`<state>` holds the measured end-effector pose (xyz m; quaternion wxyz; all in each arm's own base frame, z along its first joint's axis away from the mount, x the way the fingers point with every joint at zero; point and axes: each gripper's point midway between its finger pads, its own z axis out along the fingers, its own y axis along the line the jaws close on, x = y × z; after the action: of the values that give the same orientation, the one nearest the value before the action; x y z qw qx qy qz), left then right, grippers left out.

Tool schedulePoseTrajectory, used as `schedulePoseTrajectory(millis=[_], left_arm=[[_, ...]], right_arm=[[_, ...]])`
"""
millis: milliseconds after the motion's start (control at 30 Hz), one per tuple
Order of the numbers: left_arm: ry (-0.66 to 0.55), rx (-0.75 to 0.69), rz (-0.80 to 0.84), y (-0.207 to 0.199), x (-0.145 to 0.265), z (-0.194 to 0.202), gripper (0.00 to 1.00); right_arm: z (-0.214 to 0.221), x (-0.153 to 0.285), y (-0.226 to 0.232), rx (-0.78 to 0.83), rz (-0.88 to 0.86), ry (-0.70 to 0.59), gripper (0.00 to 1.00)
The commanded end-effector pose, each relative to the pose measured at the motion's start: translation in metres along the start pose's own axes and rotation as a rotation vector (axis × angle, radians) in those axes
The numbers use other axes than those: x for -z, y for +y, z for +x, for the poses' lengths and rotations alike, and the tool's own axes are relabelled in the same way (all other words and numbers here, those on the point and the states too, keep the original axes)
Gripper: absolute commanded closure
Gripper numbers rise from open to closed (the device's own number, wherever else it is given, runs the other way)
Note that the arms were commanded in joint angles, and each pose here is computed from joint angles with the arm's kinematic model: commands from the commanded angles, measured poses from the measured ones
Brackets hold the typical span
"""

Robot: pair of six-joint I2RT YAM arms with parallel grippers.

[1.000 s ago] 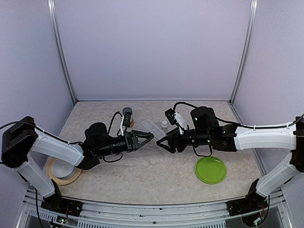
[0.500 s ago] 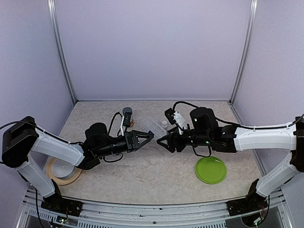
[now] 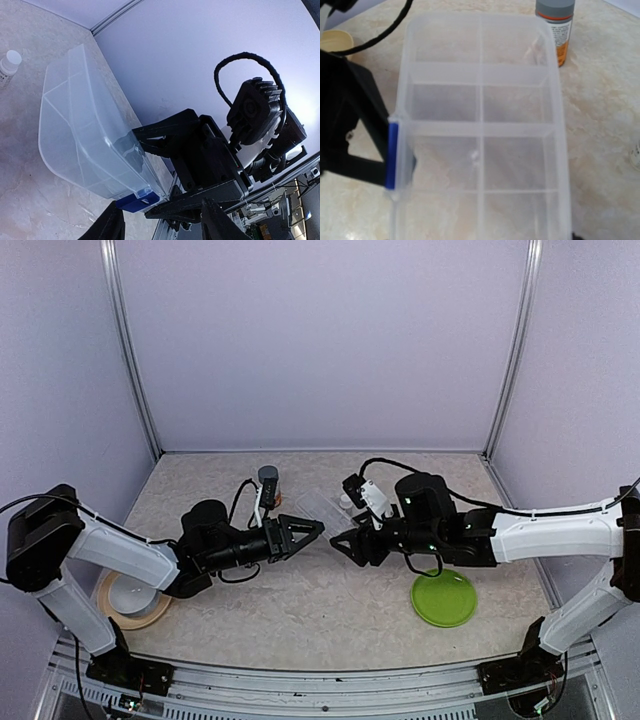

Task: Sort the pills into containers
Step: Pick up the lid of the pill container from the pill container.

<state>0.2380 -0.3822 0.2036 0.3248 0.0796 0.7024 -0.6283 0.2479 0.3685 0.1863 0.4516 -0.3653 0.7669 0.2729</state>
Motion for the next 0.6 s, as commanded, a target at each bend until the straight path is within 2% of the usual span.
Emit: schedulePoseTrajectory(millis=[0,167,367,567], left_arm=[[-0.015,-0.001,0.015,-0.004,-0.006,-0.005,0.52],[-0.014,0.002,0.014,-0.002,-0.007,-0.005,0.56],[-0.025,0.003,0.015,-0.002,-0.006,-0.006,0.69],[-0.031,0.002,0.024,-0.005,-0.005,-0.008,0.74]], right_arm=[[0.003,-0.003,0.006,0.031,0.003,0.0,0.5],[0.005,-0.004,0.007,0.042,0.012,0.009,0.5],[0.009,-0.006,0.007,0.058,0.03,0.02,0.5],[0.015,-0.008,0.005,0.07,0.046,0.041,0.5]])
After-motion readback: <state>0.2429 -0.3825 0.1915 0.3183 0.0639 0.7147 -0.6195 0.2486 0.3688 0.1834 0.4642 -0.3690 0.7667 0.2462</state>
